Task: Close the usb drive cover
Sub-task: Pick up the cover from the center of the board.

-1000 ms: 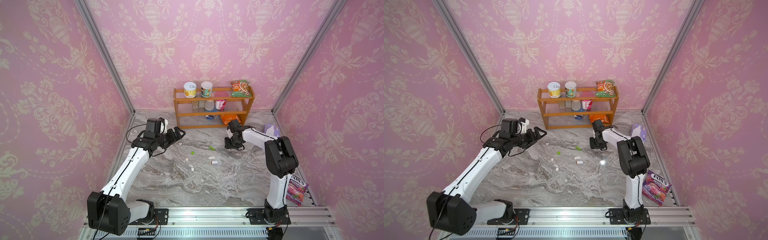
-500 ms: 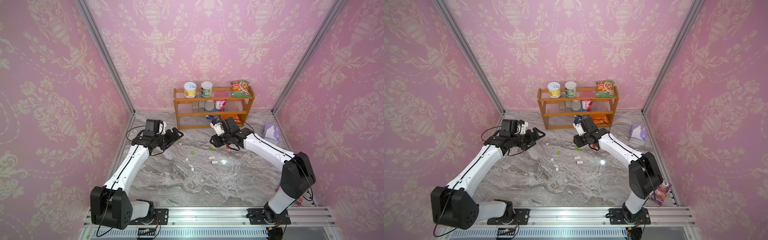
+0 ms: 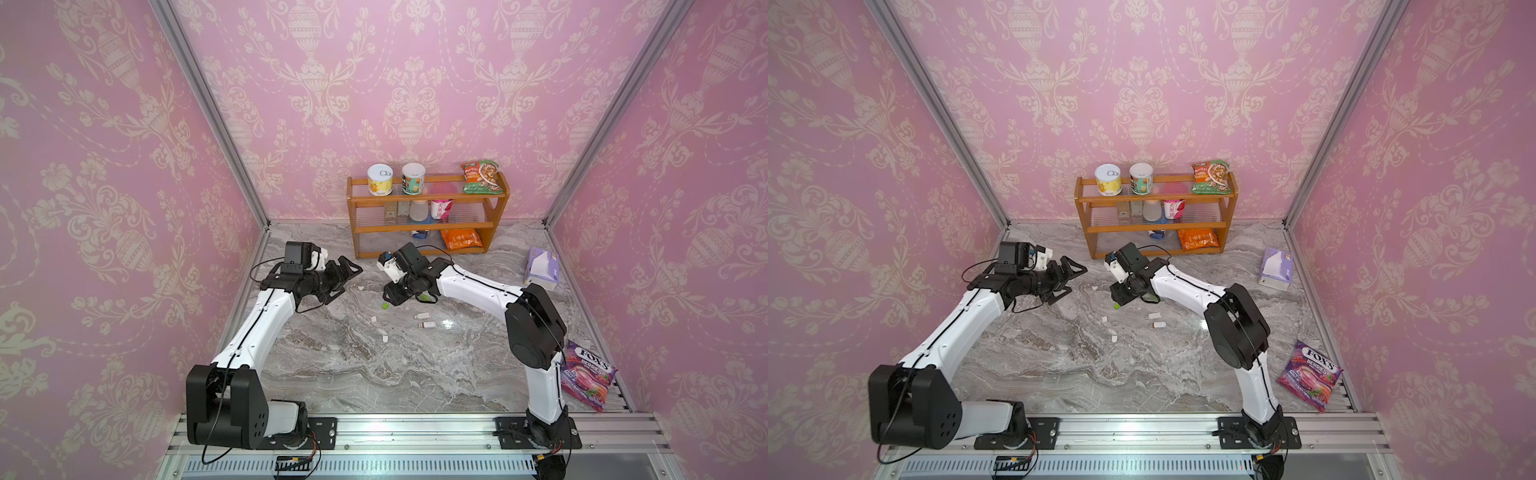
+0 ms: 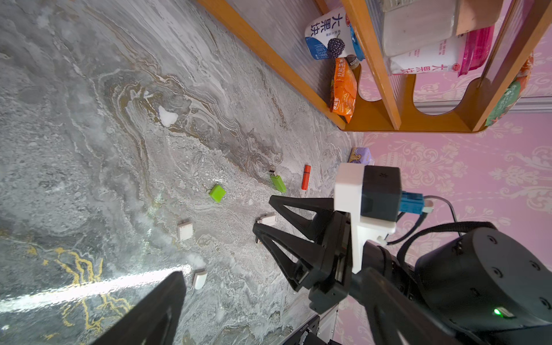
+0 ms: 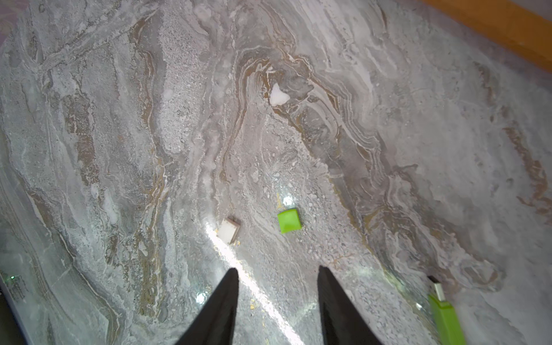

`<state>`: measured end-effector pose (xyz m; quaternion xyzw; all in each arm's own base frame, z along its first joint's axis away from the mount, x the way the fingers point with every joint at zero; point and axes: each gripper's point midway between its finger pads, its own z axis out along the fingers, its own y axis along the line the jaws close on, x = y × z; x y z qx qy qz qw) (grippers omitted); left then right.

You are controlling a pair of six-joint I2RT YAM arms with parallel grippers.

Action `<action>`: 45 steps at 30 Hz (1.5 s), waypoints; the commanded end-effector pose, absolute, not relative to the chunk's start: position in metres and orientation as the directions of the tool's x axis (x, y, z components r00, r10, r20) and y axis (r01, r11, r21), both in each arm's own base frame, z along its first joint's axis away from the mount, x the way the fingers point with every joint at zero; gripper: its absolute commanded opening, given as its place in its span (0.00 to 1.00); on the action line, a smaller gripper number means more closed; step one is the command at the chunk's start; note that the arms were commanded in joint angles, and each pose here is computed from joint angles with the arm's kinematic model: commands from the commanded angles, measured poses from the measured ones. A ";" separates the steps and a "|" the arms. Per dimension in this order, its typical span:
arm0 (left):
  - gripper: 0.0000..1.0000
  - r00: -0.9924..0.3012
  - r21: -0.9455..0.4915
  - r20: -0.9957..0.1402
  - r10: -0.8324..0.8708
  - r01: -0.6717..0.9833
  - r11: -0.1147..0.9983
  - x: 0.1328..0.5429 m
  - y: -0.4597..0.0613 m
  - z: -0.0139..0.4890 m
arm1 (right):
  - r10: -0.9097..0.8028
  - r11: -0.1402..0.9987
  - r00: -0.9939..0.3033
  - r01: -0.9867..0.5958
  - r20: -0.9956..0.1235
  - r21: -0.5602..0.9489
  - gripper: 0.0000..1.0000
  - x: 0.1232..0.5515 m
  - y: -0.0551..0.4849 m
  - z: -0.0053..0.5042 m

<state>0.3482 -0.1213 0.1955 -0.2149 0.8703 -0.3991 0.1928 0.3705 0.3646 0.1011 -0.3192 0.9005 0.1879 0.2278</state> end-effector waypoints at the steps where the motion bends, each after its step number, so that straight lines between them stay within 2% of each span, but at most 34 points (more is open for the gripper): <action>1: 0.95 -0.834 -0.789 -0.138 -0.535 -0.233 0.568 0.346 -0.119 0.193 | -0.503 0.740 -0.712 -0.648 -0.491 0.181 0.45 0.369 0.365 0.093; 20: 0.95 -0.838 -0.792 -0.146 -0.526 -0.219 0.570 0.342 -0.117 0.197 | -0.539 0.745 -0.731 -0.646 -0.419 0.169 0.43 0.371 0.371 0.057; 45: 0.95 -0.832 -0.789 -0.148 -0.535 -0.227 0.571 0.341 -0.111 0.200 | -0.582 0.726 -0.717 -0.671 -0.383 0.153 0.45 0.376 0.379 0.028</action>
